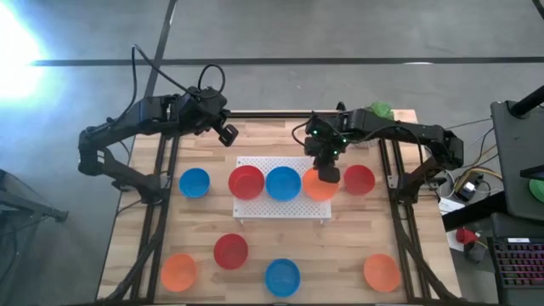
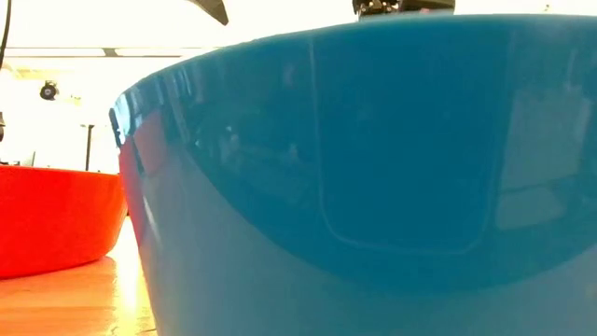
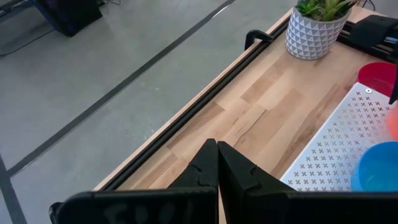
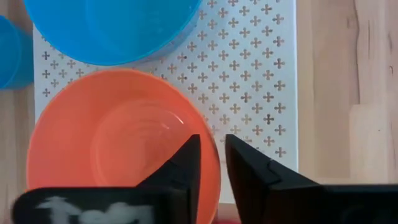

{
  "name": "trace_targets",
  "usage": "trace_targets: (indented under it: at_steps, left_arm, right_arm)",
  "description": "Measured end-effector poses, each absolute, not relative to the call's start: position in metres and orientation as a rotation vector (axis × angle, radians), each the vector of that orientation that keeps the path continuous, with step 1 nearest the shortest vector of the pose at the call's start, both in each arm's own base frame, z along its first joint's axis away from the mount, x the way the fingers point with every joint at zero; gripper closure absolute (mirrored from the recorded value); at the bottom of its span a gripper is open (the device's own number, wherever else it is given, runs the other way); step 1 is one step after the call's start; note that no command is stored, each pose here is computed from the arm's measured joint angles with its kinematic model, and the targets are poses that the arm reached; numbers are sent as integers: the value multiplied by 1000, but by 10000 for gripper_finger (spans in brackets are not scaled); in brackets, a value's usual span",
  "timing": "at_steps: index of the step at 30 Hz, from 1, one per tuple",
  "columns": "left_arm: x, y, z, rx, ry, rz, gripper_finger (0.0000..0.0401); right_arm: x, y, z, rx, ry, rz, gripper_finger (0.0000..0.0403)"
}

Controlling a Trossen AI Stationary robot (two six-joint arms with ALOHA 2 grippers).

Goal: Pick & Place Mini bowls
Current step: Put the top orange bowl on the shelf, then stack the top blue bowl on the blue bowl on the shelf

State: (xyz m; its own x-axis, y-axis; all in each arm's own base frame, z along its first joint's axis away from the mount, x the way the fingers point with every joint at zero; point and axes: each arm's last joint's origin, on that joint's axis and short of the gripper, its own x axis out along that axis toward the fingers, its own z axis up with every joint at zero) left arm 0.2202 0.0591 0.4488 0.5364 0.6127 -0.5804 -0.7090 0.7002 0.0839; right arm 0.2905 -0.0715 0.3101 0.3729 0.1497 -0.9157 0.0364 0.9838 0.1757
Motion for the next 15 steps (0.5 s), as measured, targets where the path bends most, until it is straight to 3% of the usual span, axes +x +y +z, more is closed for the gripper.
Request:
trace_targets:
  at_steps: [7,15]
  left_arm:
    - [220,59,449,-169,622,791,401]
    - [220,59,448,-168,629,790,401]
  right_arm:
    - [290,-70,312,162,1190,85,277]
    - [287,-69,339,154,1170,84,259]
